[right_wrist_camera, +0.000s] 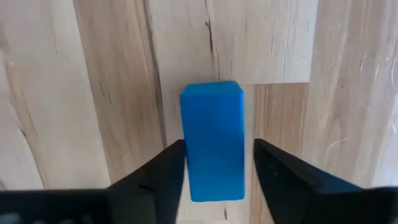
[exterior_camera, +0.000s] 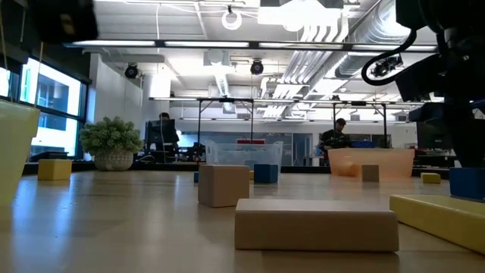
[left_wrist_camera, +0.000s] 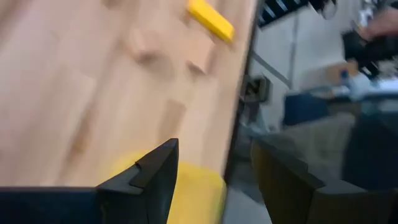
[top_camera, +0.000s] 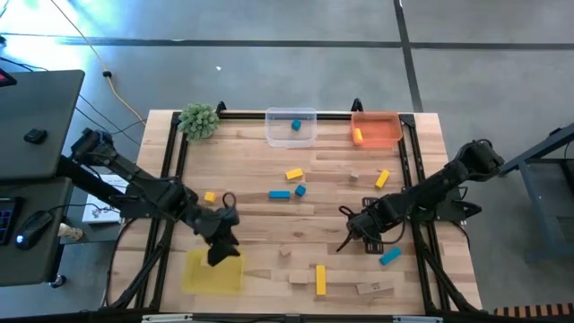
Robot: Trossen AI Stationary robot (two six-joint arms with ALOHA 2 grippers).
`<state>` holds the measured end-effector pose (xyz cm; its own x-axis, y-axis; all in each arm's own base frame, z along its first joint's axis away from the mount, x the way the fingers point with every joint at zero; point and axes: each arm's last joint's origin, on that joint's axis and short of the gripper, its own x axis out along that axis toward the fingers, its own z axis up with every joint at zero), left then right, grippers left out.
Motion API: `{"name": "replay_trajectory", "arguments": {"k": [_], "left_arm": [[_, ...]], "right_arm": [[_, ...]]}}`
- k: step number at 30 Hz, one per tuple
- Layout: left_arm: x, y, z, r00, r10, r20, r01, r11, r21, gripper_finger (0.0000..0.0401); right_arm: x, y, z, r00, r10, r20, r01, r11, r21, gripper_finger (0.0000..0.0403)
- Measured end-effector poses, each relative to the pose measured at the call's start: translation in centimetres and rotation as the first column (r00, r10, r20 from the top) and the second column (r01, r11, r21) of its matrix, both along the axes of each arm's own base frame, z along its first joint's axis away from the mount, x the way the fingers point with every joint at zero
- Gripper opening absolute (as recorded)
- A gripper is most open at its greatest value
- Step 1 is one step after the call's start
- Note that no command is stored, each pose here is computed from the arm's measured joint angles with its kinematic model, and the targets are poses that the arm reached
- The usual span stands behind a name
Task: Sort & place blocks by color
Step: Put the blue block into the transparent bin
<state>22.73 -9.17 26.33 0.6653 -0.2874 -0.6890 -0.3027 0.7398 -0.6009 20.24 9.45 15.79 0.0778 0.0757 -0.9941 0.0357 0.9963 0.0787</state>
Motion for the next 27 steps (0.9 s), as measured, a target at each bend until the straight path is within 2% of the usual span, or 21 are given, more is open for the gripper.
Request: {"name": "replay_trajectory", "arguments": {"k": [4, 8, 15, 21, 27], "left_arm": [[0.7, 2.0, 0.0, 0.998, 0.055, 0.025, -0.056, 0.997, 0.059, 0.0193], [1.2, 3.8, 0.0, 0.994, 0.097, 0.040, -0.101, 0.990, 0.103, 0.0193], [1.6, 6.7, 0.1, 0.988, 0.140, 0.062, -0.149, 0.974, 0.172, 0.0193], [1.7, 9.0, 0.2, 0.981, 0.176, 0.076, -0.189, 0.955, 0.228, 0.0193], [1.6, 10.8, 0.1, 0.980, 0.181, 0.084, -0.198, 0.935, 0.293, 0.0193]], "right_arm": [[0.2, -0.3, 0.0, 0.999, -0.042, 0.002, 0.042, 0.999, 0.018, 0.0122], [0.5, -0.7, 0.1, 0.996, -0.092, -0.007, 0.092, 0.995, 0.047, 0.0094], [1.5, -1.2, 0.7, 0.983, -0.185, 0.016, 0.183, 0.980, 0.074, 0.0092], [3.6, -2.1, 3.0, 0.956, -0.267, 0.124, 0.260, 0.963, 0.071, 0.0091], [5.6, -4.0, 5.3, 0.905, -0.353, 0.238, 0.351, 0.935, 0.052, 0.0091]]}}
